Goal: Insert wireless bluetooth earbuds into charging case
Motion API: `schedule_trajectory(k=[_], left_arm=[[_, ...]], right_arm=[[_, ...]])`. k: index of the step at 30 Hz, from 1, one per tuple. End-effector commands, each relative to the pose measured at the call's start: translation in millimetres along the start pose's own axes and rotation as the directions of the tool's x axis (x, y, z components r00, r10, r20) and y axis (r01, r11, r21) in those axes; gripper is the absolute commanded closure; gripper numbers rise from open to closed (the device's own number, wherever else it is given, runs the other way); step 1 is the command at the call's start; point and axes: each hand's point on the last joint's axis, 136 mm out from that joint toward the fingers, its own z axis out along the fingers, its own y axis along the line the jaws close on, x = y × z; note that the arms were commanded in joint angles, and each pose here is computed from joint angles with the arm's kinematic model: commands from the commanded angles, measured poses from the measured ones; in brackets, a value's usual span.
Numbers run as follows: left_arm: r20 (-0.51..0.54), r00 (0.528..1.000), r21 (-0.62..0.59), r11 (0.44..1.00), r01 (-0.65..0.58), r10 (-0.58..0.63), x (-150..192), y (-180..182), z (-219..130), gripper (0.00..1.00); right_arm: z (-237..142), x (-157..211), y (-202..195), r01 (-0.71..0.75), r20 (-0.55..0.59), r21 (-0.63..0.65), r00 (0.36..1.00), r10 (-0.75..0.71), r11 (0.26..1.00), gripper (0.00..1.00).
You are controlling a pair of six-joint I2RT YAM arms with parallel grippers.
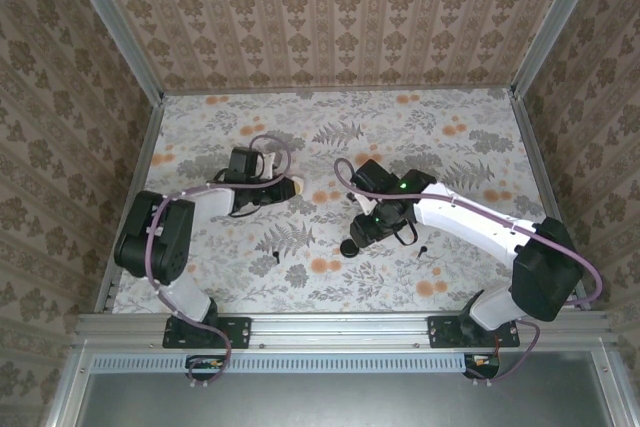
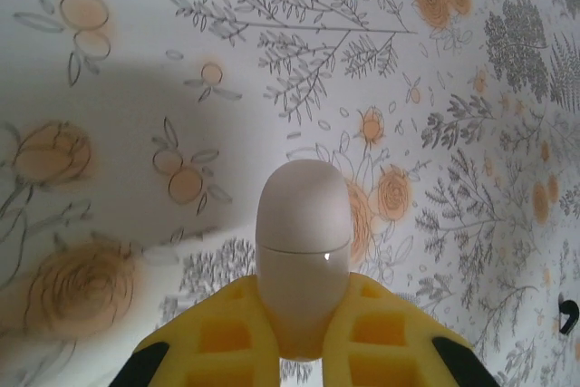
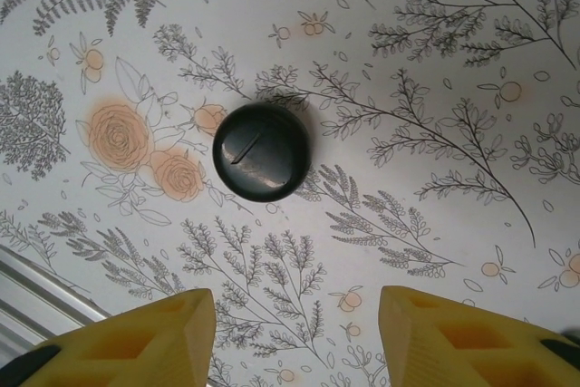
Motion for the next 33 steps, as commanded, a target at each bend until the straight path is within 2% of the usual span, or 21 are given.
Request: schedule_trajectory(k=[1,8,9,11,12,15,20,25,29,33], left_arm=[[-0.005,0.999,0.043,0.998,0.035,-0.035,-13.4,-6.1,10.4,1.00],[-0.004,0.999,0.000,0.999,0.048,-0.048,-37.0,8.7,27.5,0.97],[-0.011,0.999,-0.012,0.999,0.052,-0.052,-38.2,12.4,29.2,0.95],[-0.013,0.998,-0.032,0.998,0.058,-0.058,-42.9,19.9,30.9,0.83],[-0.009,0.998,-0.036,0.998,0.059,-0.060,-44.9,22.0,30.7,0.80],[0.007,0.998,-0.057,0.997,0.056,-0.056,-52.3,29.2,25.6,0.75],[0.024,1.000,-0.111,0.994,0.020,-0.017,-68.3,36.4,-0.5,0.68],[0.059,0.998,-0.171,0.985,-0.018,0.029,-79.8,42.7,-42.4,0.61],[0.091,0.995,-0.198,0.980,-0.033,0.052,-76.7,44.4,-72.4,0.59],[0.109,0.992,-0.203,0.979,-0.038,0.061,-56.2,40.8,-91.6,0.58]], right_arm=[[0.8,2.3,9.7,0.066,0.002,-0.040,0.998,-0.066,0.997,0.48],[11.7,5.6,12.0,0.111,-0.028,-0.042,0.993,-0.112,0.993,0.48],[13.4,6.3,12.6,0.118,-0.037,-0.042,0.992,-0.120,0.992,0.48],[17.0,7.6,12.9,0.136,-0.062,-0.034,0.988,-0.138,0.990,0.46],[18.6,8.1,13.4,0.144,-0.073,-0.029,0.987,-0.146,0.989,0.45],[22.8,9.9,15.2,0.169,-0.100,-0.021,0.980,-0.170,0.985,0.41],[27.0,8.7,20.9,0.202,-0.123,-0.024,0.971,-0.204,0.979,0.40],[32.6,7.8,27.3,0.238,-0.157,-0.025,0.958,-0.239,0.971,0.38],[37.3,7.9,30.4,0.294,-0.188,-0.007,0.938,-0.290,0.956,0.36],[40.4,2.7,23.2,0.363,-0.225,0.051,0.912,-0.343,0.930,0.31]])
